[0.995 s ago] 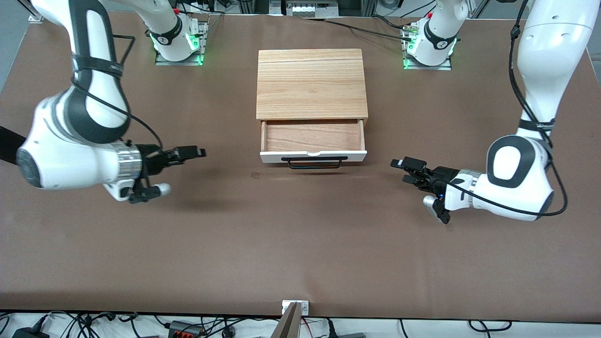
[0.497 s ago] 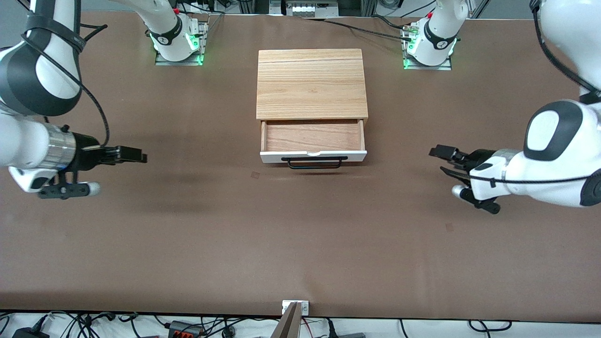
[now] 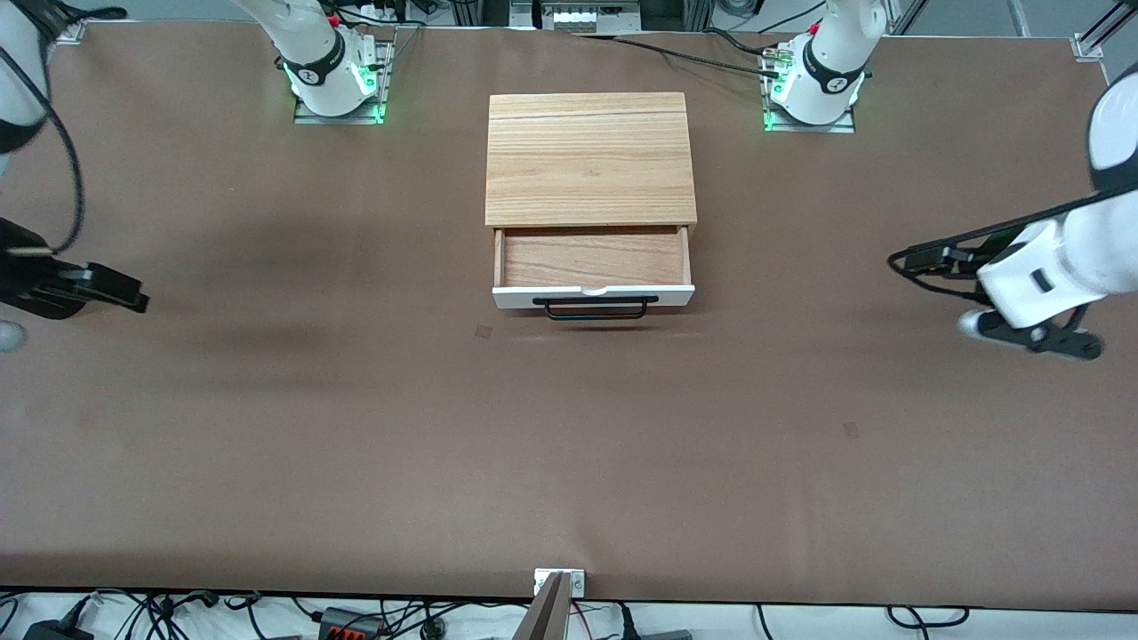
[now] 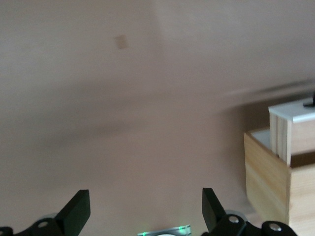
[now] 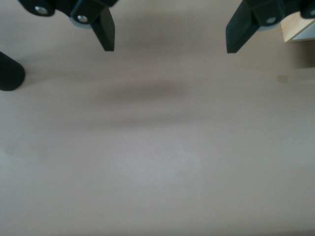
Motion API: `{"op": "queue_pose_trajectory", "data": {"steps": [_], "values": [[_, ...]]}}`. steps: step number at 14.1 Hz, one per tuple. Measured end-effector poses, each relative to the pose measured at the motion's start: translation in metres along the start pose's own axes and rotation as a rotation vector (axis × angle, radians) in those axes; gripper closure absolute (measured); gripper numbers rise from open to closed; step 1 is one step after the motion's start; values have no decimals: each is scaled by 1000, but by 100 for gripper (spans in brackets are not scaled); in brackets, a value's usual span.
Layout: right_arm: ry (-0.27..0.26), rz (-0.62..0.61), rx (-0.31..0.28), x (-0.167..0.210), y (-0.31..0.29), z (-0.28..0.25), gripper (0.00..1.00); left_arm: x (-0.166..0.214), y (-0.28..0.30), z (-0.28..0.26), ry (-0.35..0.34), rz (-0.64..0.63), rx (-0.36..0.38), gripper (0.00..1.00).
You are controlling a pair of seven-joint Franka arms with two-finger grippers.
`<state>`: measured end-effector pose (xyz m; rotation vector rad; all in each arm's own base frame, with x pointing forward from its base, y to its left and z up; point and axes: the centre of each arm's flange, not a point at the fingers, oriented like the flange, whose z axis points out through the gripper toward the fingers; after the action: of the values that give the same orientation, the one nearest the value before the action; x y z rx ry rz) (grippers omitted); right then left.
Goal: Pull top drawer with both arms simultaneously
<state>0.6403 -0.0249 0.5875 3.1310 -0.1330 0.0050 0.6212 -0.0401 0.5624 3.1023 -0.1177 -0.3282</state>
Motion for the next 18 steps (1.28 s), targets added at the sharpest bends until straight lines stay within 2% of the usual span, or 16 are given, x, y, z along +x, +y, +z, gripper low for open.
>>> {"op": "queue_pose_trajectory", "data": {"steps": [3, 5, 7, 11, 13, 15, 18], "values": [[7, 6, 5, -7, 6, -8, 0, -27, 0, -15, 115, -182, 33, 0], [-8, -11, 4, -8, 3, -5, 0, -44, -2, -17, 194, -214, 22, 0], [-20, -15, 3, -14, 2, -1, 0, -60, -2, -13, 231, -226, -8, 0], [13, -20, 10, -47, 7, 15, 0, -78, 6, -11, 243, -145, -10, 0], [-4, -26, 11, -70, 8, 20, 0, -79, 4, -10, 237, -127, -8, 0], [7, -33, -2, -77, 10, 12, 0, -80, 4, -9, 227, -119, -6, 0], [26, -39, -6, -77, 8, 3, 0, -86, 6, -8, 174, -105, -2, 0]]}}
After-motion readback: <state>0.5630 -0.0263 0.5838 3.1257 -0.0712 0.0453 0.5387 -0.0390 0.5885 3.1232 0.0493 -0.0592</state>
